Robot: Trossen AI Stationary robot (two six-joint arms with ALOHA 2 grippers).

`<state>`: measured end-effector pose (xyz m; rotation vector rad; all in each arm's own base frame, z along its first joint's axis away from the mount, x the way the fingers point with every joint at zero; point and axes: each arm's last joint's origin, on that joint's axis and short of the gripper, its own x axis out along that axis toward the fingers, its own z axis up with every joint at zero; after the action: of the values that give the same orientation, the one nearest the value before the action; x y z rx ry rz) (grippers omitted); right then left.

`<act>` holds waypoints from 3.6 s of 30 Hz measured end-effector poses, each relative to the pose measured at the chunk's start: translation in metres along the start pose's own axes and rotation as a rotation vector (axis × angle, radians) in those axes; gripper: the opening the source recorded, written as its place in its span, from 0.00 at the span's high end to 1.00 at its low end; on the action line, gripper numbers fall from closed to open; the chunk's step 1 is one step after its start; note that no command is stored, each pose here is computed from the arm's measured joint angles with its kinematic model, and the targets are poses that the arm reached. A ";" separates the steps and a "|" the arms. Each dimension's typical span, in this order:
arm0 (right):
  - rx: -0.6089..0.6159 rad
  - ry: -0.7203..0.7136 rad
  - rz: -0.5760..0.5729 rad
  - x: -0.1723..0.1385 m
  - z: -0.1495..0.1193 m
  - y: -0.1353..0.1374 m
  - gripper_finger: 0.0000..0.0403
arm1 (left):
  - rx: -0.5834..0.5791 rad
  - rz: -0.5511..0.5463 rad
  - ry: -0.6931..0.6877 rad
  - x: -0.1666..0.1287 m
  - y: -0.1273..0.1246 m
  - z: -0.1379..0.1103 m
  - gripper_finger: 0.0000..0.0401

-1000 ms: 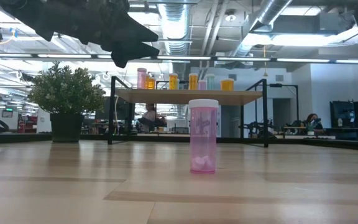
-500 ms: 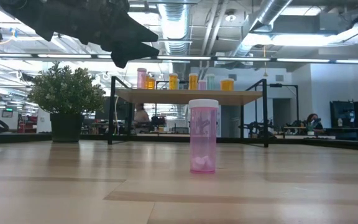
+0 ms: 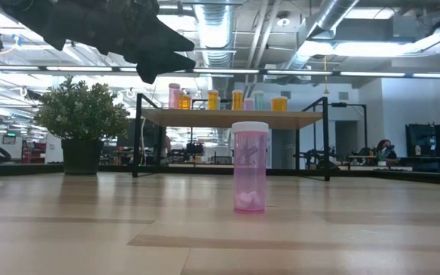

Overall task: Pick and place medicine bottles onto shelf by color
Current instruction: Put the small blue pill bottle on the shelf, then put the small pink pill bottle on the shelf

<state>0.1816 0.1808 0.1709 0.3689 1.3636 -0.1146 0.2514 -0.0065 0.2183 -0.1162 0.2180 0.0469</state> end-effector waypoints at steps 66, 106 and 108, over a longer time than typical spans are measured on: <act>-0.091 -0.266 -0.176 -0.169 0.229 -0.306 0.63 | 0.066 0.069 -0.087 -0.072 0.005 0.014 0.44; -0.131 -0.430 -0.065 -0.222 0.169 -0.193 0.53 | 0.018 0.008 -0.091 -0.072 0.003 0.015 0.44; -0.153 -0.487 -0.034 -0.216 0.159 -0.179 0.54 | 0.006 0.005 -0.089 -0.071 0.003 0.014 0.44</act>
<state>0.2319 -0.0671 0.3708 0.1718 0.8905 -0.1183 0.1849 -0.0043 0.2475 -0.1071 0.1298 0.0559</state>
